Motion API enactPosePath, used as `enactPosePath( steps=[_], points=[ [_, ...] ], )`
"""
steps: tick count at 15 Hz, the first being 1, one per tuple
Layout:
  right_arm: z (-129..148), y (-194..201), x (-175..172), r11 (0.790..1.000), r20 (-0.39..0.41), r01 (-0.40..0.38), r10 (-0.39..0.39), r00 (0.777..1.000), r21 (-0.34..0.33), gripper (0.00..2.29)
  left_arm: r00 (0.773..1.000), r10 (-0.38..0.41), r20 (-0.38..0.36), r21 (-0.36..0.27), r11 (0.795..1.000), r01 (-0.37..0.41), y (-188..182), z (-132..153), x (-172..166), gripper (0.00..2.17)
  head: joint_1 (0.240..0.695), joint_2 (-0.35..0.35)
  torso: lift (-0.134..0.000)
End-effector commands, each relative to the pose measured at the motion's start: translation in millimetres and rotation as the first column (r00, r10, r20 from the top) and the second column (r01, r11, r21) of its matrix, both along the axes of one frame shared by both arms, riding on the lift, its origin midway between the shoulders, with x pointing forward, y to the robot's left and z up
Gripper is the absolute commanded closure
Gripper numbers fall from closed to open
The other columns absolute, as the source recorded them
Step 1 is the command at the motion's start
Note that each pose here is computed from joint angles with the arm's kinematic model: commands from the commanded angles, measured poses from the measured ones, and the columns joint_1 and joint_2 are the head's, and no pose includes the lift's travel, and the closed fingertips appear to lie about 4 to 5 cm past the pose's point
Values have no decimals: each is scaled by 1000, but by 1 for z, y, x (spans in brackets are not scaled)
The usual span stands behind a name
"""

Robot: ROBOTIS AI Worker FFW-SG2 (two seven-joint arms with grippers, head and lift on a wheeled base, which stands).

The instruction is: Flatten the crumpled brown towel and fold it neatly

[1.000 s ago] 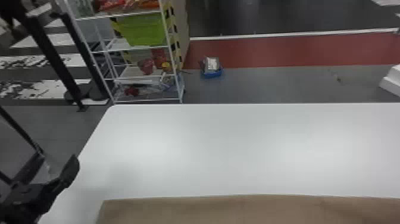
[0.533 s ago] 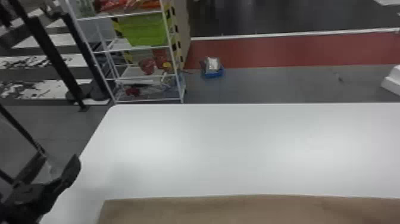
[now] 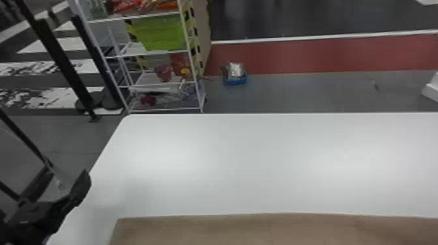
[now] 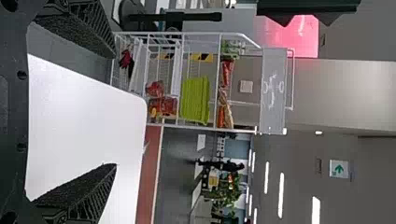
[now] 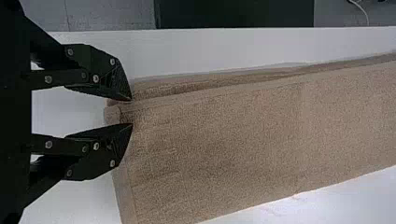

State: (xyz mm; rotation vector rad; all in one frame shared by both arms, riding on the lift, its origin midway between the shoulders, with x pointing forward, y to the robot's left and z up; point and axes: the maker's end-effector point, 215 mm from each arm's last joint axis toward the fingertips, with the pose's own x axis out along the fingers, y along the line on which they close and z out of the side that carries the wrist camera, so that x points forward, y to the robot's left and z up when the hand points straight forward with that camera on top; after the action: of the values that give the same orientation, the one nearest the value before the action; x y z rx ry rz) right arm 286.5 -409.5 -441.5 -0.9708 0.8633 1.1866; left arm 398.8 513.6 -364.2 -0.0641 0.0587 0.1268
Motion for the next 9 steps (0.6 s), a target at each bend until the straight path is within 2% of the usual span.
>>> enactPosePath(
  steps=[1, 4, 5, 9],
  points=[
    [-1, 1, -1, 1000, -7, 2, -2, 1000, 3, 829, 1000, 2, 3, 1, 1000, -2, 1, 1, -1, 49, 695, 176, -124],
    [-1, 1, 1, 1000, -8, 6, -6, 1000, 4, 832, 1000, 5, 1, 1, 1000, -5, 3, 0, -3, 49, 695, 179, -124],
    [-3, 1, 0, 1000, -13, 8, -8, 1000, 0, 944, 1000, 7, 2, 3, 1000, -7, 4, 0, -4, 49, 695, 182, -124],
    [-3, 3, 3, 1000, -14, 13, -13, 1000, 9, 981, 1000, 7, 3, 5, 1000, -7, 5, 0, -5, 53, 695, 187, -124]
  ],
)
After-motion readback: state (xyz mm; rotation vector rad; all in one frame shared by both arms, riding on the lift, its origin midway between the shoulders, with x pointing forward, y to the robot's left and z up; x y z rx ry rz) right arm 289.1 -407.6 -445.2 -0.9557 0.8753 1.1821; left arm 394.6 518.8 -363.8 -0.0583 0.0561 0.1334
